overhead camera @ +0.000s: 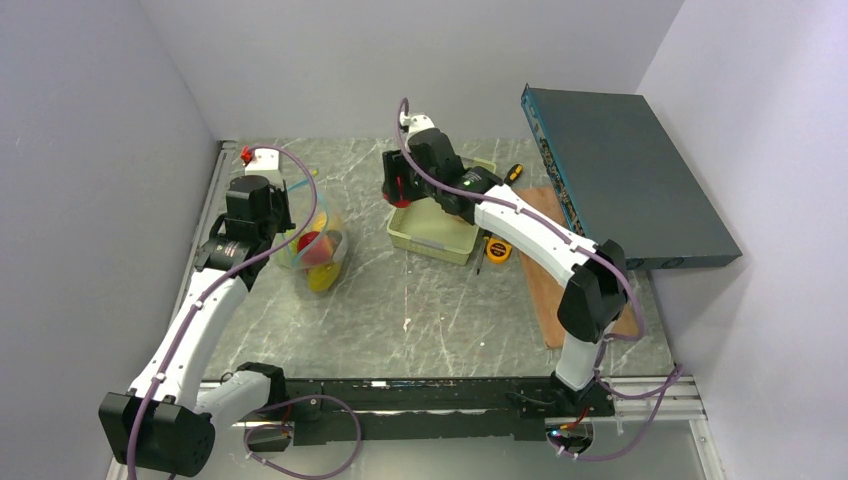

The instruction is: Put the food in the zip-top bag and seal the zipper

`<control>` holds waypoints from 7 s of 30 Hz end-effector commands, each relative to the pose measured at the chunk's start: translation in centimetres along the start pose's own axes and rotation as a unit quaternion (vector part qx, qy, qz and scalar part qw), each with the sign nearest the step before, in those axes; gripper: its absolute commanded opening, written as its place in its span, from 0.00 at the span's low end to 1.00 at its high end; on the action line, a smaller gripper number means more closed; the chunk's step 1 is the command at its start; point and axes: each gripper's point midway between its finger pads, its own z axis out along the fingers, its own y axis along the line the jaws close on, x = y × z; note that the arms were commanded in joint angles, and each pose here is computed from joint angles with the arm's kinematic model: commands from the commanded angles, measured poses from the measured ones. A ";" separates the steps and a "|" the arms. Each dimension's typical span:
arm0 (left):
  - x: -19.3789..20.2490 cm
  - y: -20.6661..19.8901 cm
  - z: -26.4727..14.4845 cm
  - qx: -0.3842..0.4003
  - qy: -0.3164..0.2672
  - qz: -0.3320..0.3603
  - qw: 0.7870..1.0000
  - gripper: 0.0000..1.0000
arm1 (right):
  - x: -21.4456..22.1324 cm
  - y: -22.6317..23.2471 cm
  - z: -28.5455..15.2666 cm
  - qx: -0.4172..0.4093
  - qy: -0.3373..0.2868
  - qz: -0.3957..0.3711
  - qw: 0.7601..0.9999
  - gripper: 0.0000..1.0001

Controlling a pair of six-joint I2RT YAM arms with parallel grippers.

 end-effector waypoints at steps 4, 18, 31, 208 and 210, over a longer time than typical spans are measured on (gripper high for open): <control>-1.8 0.1 -0.9 0.001 -0.038 -0.010 0.999 0.00 | -7.9 11.5 -5.8 -0.310 -0.093 0.096 0.941 0.12; -2.3 -0.2 -1.3 0.011 -0.050 -0.011 0.999 0.00 | -8.9 19.3 -5.1 -0.462 -0.068 0.129 0.875 0.26; -2.3 -0.2 -1.3 0.010 -0.049 -0.012 0.999 0.00 | -6.4 20.2 -1.6 -0.361 -0.048 0.045 0.930 0.73; 5.1 -16.7 -9.8 0.496 -0.130 0.300 0.804 0.00 | 4.8 1.2 -3.7 -0.410 -0.101 -0.185 0.887 0.72; 5.1 -16.7 -9.7 0.495 -0.131 0.300 0.805 0.00 | 4.8 0.8 -3.5 -0.401 -0.102 -0.184 0.892 0.72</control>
